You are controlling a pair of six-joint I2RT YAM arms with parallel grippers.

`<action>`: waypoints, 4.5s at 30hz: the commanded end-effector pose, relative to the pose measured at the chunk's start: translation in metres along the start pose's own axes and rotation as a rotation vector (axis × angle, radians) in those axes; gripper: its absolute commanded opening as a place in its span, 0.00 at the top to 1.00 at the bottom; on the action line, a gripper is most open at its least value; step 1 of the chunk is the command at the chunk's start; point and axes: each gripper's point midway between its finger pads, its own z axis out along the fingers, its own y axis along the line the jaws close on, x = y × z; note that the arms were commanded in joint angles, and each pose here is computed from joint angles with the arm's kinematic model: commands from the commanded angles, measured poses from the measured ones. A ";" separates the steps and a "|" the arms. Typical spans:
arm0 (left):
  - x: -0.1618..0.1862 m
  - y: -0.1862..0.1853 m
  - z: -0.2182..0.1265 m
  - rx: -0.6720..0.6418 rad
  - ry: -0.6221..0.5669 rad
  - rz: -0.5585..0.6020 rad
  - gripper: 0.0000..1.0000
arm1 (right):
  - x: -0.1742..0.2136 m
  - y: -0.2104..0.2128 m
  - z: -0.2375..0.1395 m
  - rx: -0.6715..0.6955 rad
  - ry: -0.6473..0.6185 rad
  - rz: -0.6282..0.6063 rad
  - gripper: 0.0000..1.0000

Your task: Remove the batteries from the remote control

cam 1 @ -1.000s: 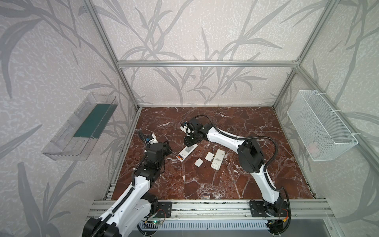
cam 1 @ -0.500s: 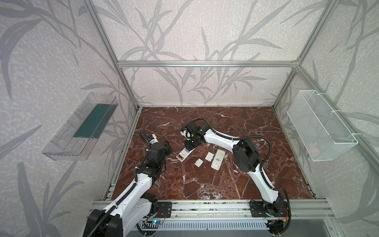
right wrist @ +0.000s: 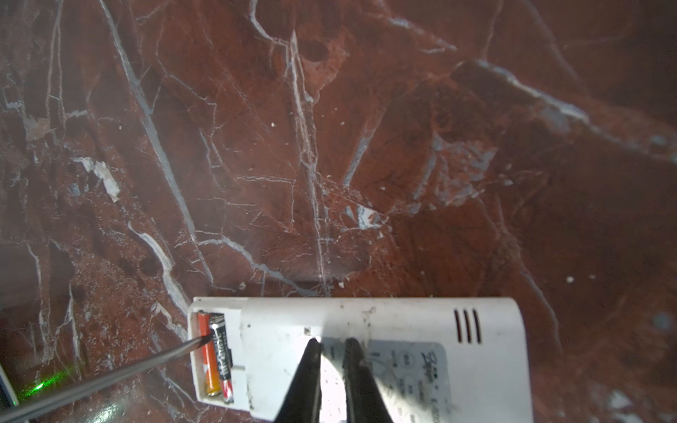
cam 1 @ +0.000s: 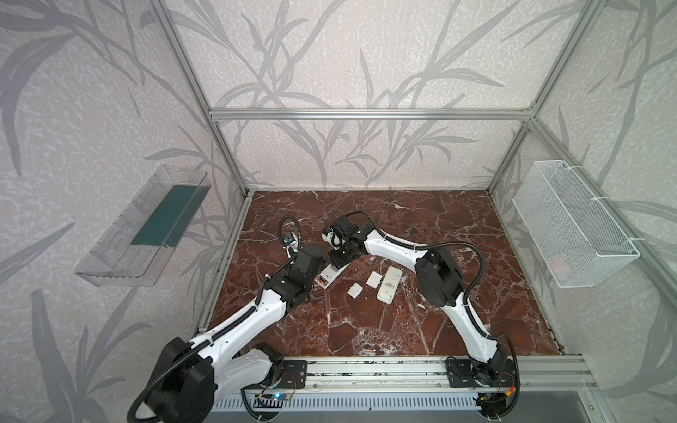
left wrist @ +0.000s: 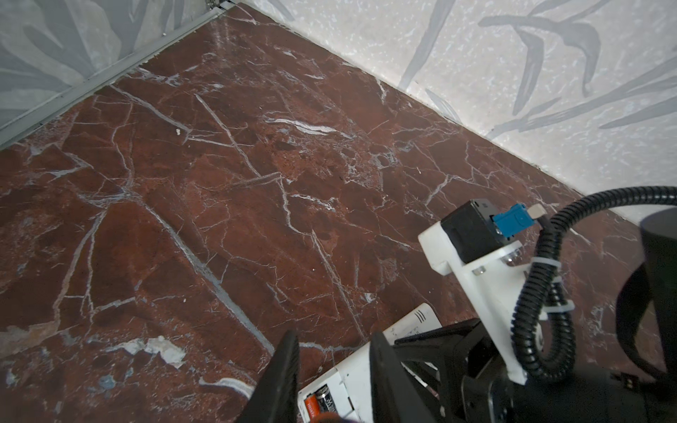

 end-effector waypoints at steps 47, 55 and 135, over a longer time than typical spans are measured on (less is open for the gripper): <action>-0.004 0.022 -0.011 0.307 -0.032 0.023 1.00 | 0.033 -0.009 -0.039 0.018 0.003 0.105 0.63; -0.007 0.017 0.012 0.385 0.047 0.089 1.00 | 0.068 -0.021 -0.031 0.047 0.030 0.193 0.66; -0.009 -0.005 -0.018 0.561 -0.098 0.020 1.00 | 0.013 0.002 0.020 -0.041 0.065 0.112 0.49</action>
